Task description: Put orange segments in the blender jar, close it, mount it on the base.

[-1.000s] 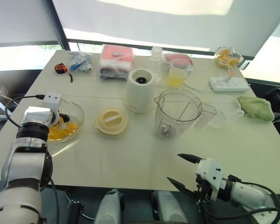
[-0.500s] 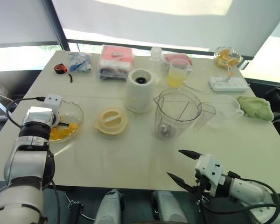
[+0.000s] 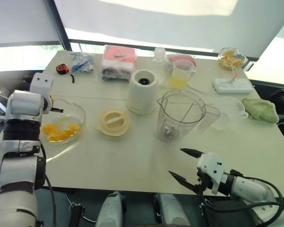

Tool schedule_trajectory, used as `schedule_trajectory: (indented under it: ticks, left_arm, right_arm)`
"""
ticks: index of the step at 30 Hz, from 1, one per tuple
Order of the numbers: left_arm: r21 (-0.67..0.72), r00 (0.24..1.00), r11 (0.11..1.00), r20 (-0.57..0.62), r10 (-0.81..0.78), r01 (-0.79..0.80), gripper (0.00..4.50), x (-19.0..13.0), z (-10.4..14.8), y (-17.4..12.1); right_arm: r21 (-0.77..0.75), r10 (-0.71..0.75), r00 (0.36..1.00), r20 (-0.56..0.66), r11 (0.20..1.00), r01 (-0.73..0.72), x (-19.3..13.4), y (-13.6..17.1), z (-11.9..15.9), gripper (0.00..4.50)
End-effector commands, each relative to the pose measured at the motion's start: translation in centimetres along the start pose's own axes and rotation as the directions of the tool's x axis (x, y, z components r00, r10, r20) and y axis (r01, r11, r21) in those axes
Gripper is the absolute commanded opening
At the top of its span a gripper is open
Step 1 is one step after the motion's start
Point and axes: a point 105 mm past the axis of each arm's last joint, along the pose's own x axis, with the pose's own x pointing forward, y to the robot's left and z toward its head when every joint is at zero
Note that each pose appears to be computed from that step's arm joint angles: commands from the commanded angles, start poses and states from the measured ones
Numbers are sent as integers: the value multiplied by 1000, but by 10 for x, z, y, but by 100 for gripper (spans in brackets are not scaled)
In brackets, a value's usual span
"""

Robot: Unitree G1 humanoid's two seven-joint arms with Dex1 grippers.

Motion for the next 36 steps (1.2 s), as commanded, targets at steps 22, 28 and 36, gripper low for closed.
schedule_trajectory:
  ticks: [22, 28, 36]
  left_arm:
    - [820, -168, -28, 83, -982, 572, 18, -199, 155, -252]
    - [829, -171, -178, -101, -980, 530, 18, -191, 128, -290]
    - [837, -101, -223, -200, -975, 499, 18, -169, 103, -308]
  right_arm:
    - [347, -643, 764, 63, 732, 587, -71, -38, -1, 450]
    - [352, -715, 696, 62, 668, 656, -74, -34, 0, 450]
    - [351, -766, 637, 87, 622, 700, -76, -41, 5, 450]
